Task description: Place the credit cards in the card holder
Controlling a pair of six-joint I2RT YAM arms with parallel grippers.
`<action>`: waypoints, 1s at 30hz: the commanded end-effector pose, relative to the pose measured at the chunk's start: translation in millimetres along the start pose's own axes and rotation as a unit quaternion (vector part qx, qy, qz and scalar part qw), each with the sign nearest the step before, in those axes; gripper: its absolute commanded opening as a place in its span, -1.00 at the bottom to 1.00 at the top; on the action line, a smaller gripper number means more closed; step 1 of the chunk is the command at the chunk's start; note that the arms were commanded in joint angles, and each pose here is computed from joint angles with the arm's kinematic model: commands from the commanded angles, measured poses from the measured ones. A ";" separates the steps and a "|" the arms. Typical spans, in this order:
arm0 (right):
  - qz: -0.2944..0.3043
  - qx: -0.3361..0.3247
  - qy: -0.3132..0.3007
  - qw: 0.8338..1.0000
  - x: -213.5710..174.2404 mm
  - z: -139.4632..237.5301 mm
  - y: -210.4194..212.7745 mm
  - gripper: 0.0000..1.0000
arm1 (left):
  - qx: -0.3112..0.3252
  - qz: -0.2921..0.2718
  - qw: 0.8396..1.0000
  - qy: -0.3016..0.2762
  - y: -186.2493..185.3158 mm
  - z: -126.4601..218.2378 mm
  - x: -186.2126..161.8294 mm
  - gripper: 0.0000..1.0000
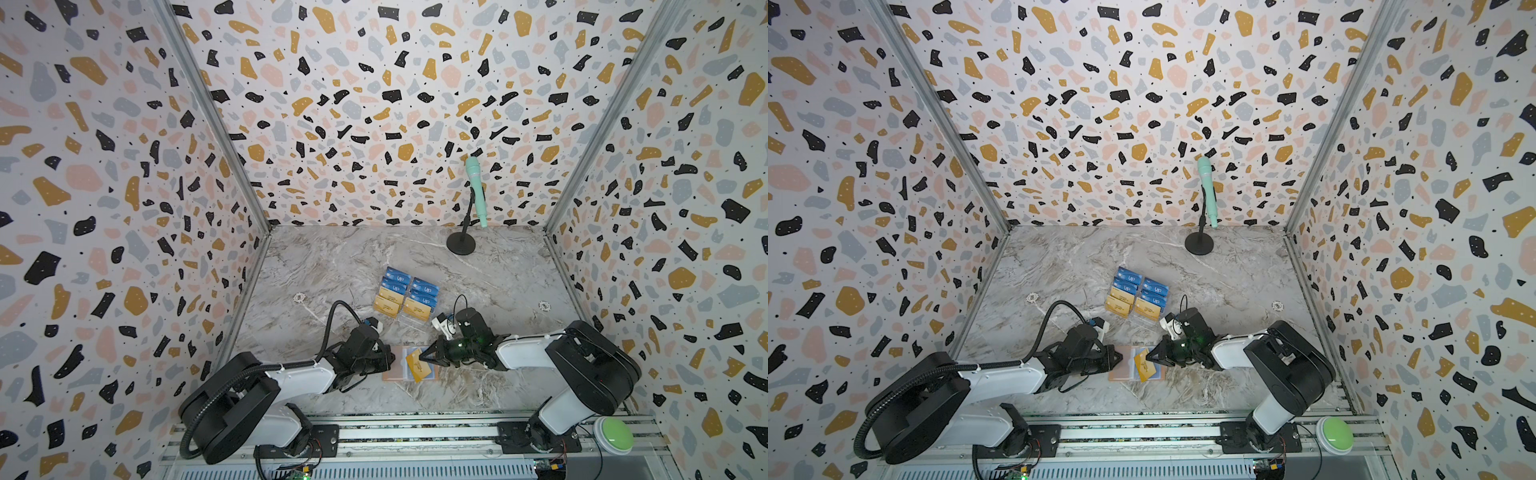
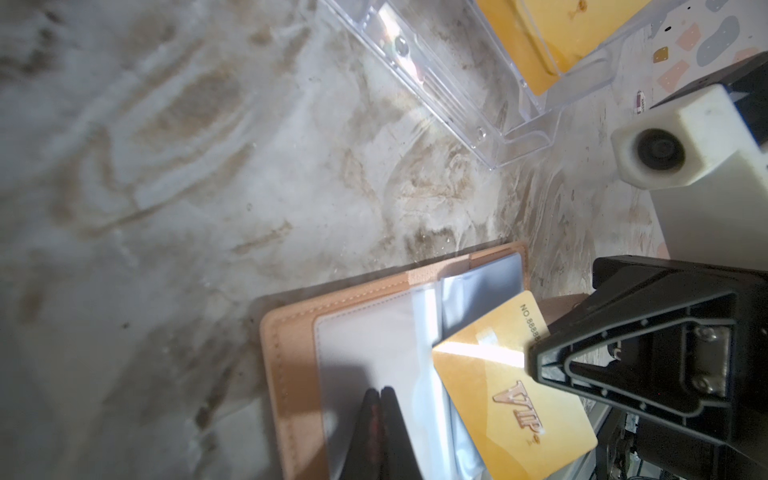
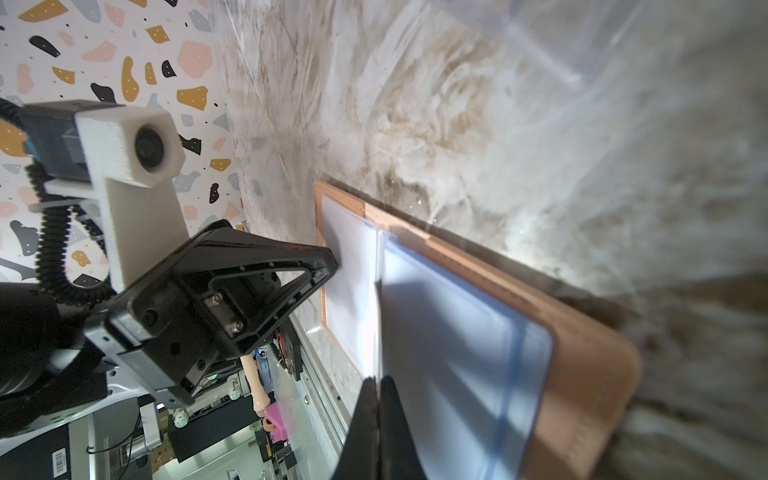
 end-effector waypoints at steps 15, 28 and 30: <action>0.045 0.032 -0.008 0.998 13.9 -7.6 10.2 -1.00 | 0.009 0.002 1.000 0.003 8.9 1.3 -8.2 -0.94; 0.061 0.045 -0.021 0.997 16.3 -14.3 11.3 -1.00 | 0.008 0.001 1.000 0.001 7.9 3.1 -7.9 -0.94; 0.064 0.047 -0.025 0.996 16.2 -16.2 11.1 -1.00 | 0.009 0.001 1.000 0.002 8.3 3.1 -8.2 -0.94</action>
Point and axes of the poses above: each gripper's point midway between its finger pads, its own z axis back along the fingers, its own y axis along the line the jaws close on, x = y × z, the point moved 8 cm from there along z, back along the fingers, and after that the axes turned 1 degree about z, right-handed, at the moved point
